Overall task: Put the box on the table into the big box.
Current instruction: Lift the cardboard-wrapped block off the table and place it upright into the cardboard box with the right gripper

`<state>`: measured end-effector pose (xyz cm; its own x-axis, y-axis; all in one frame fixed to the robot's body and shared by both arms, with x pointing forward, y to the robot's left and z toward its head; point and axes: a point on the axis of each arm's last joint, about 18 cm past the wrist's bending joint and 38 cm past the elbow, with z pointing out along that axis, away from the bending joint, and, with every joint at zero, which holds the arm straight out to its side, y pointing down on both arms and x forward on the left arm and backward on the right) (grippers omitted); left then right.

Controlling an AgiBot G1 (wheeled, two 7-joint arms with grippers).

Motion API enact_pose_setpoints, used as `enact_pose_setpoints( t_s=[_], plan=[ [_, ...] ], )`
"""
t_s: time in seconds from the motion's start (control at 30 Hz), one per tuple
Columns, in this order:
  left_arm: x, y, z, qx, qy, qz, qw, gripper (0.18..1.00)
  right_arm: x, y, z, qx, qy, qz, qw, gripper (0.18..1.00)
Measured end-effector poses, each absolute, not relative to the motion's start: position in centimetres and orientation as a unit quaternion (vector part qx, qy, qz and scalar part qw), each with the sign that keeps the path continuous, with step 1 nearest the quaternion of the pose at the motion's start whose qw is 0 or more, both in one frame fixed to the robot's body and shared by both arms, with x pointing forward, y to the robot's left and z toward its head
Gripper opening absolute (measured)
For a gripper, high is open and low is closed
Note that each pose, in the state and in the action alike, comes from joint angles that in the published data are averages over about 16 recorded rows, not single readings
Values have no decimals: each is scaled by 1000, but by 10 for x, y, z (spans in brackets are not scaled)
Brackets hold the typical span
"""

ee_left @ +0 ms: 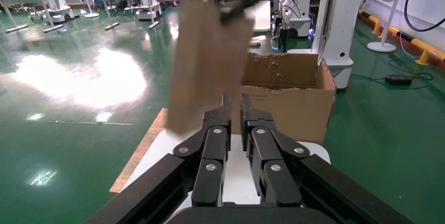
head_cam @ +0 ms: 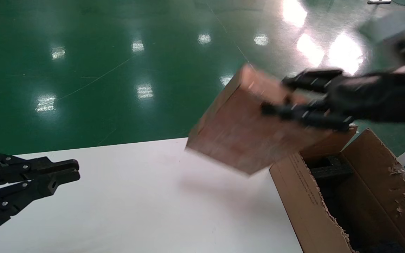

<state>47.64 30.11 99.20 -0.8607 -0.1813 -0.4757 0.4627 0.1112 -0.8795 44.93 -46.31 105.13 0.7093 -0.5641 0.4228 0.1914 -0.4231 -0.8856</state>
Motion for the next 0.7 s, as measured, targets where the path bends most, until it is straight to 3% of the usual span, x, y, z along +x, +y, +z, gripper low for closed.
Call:
enact_pose_setpoints(
  t_s=[0.3,0.7],
  plan=[
    [476,301,992,100,704,-659,244,212,366,-517,1058,-707,239,-467,475,478],
    [476,301,992,100,704,-659,244,191,311,-567,999,-632,369,-501,462,477]
  ],
)
